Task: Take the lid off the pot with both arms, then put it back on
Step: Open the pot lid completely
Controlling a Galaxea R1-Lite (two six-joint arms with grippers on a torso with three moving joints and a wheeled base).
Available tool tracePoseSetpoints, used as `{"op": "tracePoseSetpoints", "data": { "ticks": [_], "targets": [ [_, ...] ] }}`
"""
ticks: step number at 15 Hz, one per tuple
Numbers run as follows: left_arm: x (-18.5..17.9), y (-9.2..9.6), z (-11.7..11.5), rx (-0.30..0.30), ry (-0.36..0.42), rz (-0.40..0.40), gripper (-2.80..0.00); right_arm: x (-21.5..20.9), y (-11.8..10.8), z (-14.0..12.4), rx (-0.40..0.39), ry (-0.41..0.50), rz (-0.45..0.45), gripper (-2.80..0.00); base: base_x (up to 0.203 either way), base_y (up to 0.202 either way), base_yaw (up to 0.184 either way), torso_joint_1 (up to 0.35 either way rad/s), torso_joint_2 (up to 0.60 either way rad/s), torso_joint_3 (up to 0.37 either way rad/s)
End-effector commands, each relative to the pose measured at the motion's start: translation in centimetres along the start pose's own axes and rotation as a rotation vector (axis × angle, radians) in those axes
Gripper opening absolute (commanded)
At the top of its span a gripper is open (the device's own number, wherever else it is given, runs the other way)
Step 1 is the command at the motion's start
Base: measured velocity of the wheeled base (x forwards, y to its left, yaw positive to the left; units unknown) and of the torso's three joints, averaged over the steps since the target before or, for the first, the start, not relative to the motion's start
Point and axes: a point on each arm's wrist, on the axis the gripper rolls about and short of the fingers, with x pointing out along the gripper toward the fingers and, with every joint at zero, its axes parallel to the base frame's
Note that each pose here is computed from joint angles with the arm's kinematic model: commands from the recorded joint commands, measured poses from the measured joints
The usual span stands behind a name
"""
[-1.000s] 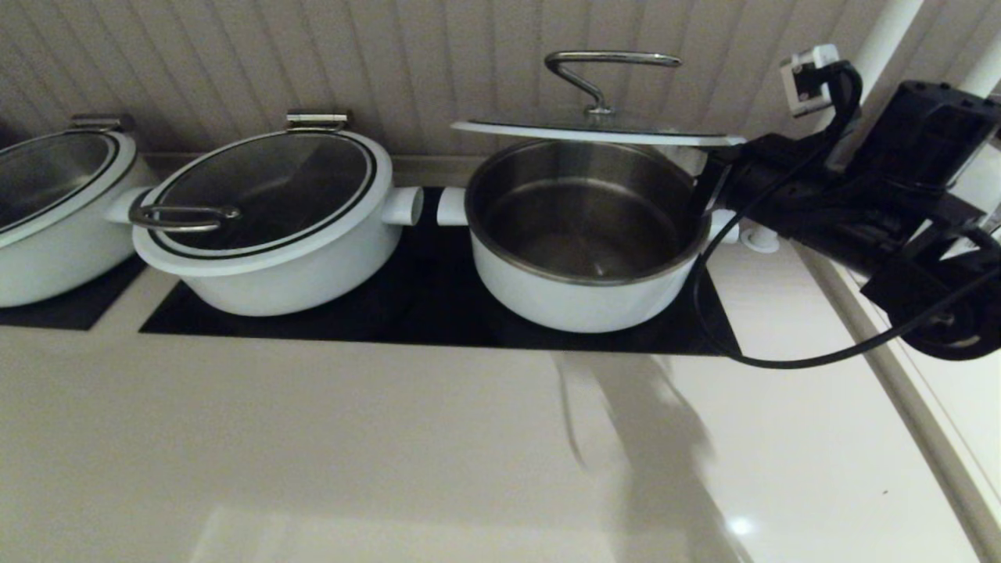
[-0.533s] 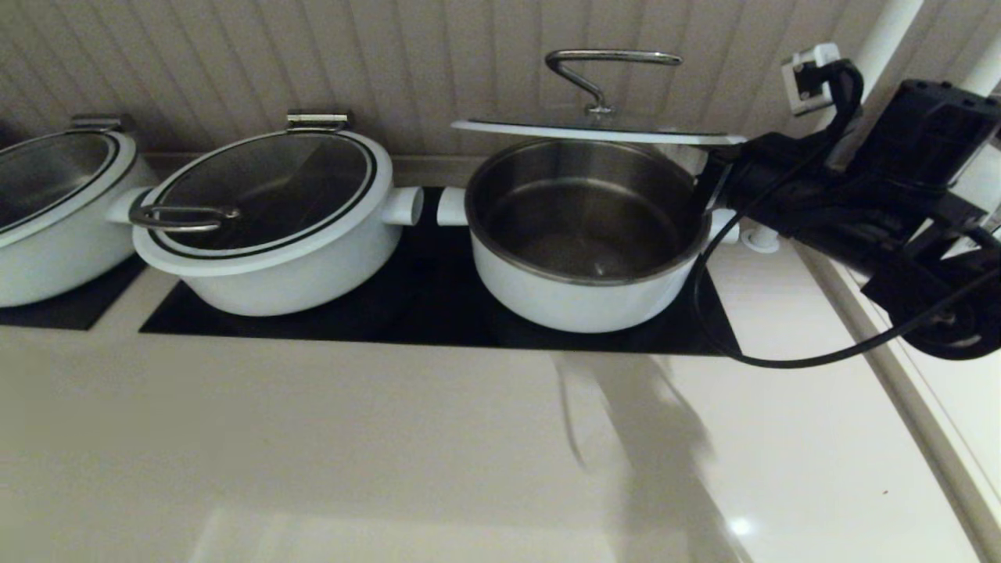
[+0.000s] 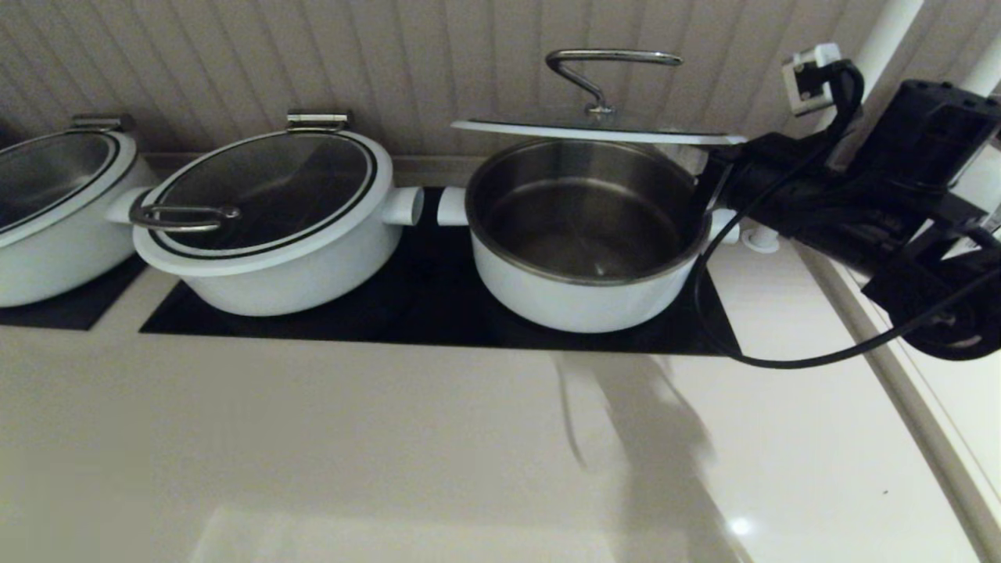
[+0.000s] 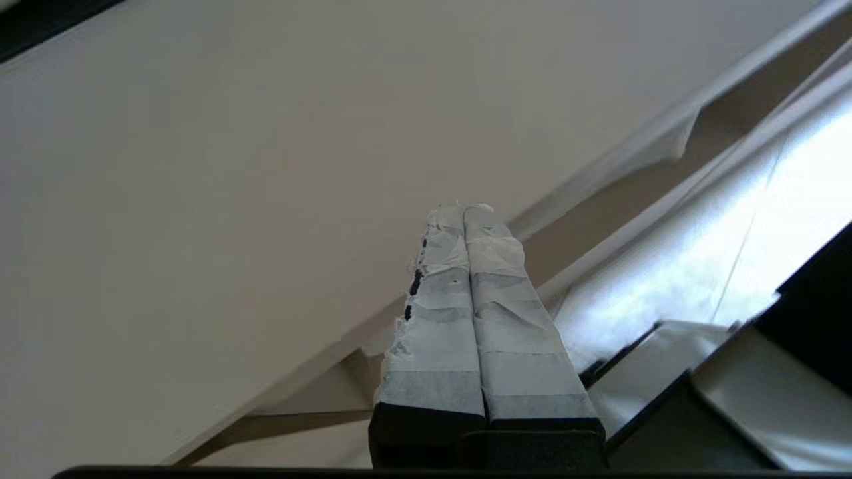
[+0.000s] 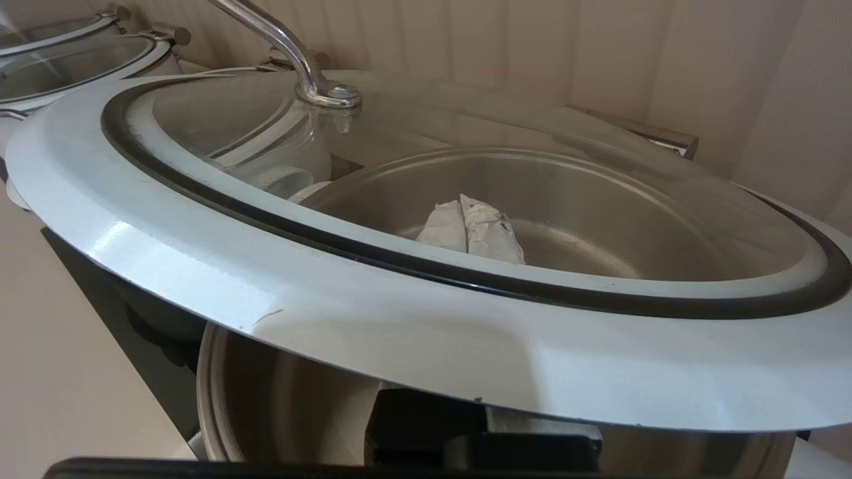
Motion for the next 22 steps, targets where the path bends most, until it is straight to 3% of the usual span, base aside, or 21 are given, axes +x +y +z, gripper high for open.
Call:
{"op": "tracePoseSetpoints", "data": {
  "ticks": [1,3,7,9,22],
  "targets": [
    [0.05,-0.01,-0.06,-0.012,0.013,-0.003,-2.8,0.02,-0.05,-0.03,-0.001,-0.003,0.001,-2.8,0.0,0.0,0.0,0.0,0.0,0.0],
    [0.03,-0.03,-0.17,-0.068,0.023,0.0,-2.8,0.0,-0.09,-0.03,-0.002,-0.003,-0.001,-2.8,0.0,0.0,0.0,0.0,0.0,0.0],
    [0.03,-0.01,-0.22,-0.125,0.03,0.015,-2.8,-0.13,-0.5,-0.03,-0.005,-0.002,-0.012,-2.8,0.0,0.0,0.0,0.0,0.0,0.0],
    [0.03,-0.01,-0.24,-0.189,0.032,0.018,-2.8,-0.13,-0.49,-0.01,-0.004,-0.003,-0.011,-2.8,0.0,0.0,0.0,0.0,0.0,0.0],
    [0.04,0.01,-0.23,-0.196,0.033,0.023,-2.8,-0.17,-0.73,0.34,-0.007,-0.014,-0.019,-2.8,0.0,0.0,0.0,0.0,0.0,0.0]
  ]
}}
